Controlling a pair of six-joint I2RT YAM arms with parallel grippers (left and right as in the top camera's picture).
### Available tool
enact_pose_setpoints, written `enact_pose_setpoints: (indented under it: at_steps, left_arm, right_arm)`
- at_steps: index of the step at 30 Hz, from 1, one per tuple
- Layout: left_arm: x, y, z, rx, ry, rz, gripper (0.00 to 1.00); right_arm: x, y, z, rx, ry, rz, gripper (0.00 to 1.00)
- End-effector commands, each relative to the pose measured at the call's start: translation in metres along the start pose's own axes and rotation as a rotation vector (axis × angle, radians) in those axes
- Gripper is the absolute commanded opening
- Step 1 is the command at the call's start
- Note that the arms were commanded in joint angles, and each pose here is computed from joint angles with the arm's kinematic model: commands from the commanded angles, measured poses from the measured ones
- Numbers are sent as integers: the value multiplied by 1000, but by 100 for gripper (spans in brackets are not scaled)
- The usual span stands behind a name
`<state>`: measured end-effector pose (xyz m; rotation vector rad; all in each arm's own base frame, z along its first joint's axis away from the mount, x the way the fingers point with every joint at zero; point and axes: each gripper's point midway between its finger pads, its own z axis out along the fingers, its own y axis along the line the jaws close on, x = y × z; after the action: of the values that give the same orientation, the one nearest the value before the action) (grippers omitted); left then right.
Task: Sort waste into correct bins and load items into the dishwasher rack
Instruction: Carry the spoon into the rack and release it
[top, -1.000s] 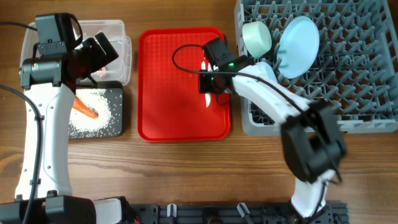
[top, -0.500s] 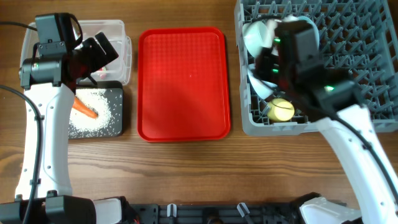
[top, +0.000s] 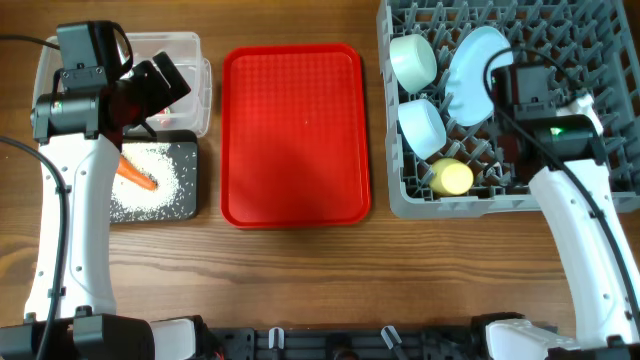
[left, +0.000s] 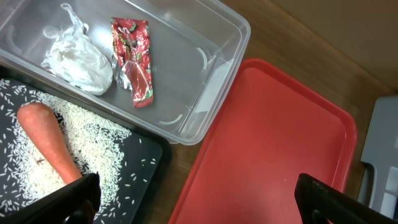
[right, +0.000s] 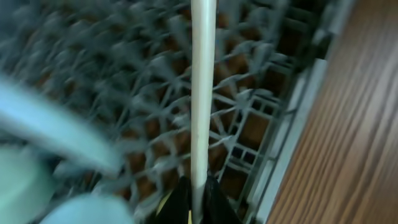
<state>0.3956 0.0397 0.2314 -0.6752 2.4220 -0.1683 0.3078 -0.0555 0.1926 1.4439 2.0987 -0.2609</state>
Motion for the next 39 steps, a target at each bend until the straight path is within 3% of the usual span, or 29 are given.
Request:
enact_pose_setpoints:
  at_steps: [1, 17, 19, 28, 29, 30, 34, 39]
  left_arm:
    - [-3, 3, 1, -11, -5, -6, 100]
    - [-3, 3, 1, -11, -5, -6, 100]
    - [-3, 3, 1, -11, -5, -6, 100]
    - [-3, 3, 1, -11, -5, -6, 100]
    - [-3, 3, 1, -11, -5, -6, 100]
    - [-3, 3, 1, -11, -5, -6, 100]
    - [-3, 3, 1, -11, -5, -6, 100]
    - [-3, 3, 1, -11, -5, -6, 100]
  right_arm:
    - [-8, -24, 26, 95, -53, 156, 4]
    - [1, -19, 55, 50, -27, 152, 6]
    - [1, -19, 55, 50, -23, 151, 13]
    - [8, -23, 60, 74, -5, 136, 18]
    - [10, -23, 62, 79, 1, 132, 23]
    - [10, -23, 63, 83, 3, 130, 34]
    - [9, -18, 63, 62, 4, 76, 100]
    - [-5, -1, 42, -34, -3, -83, 100]
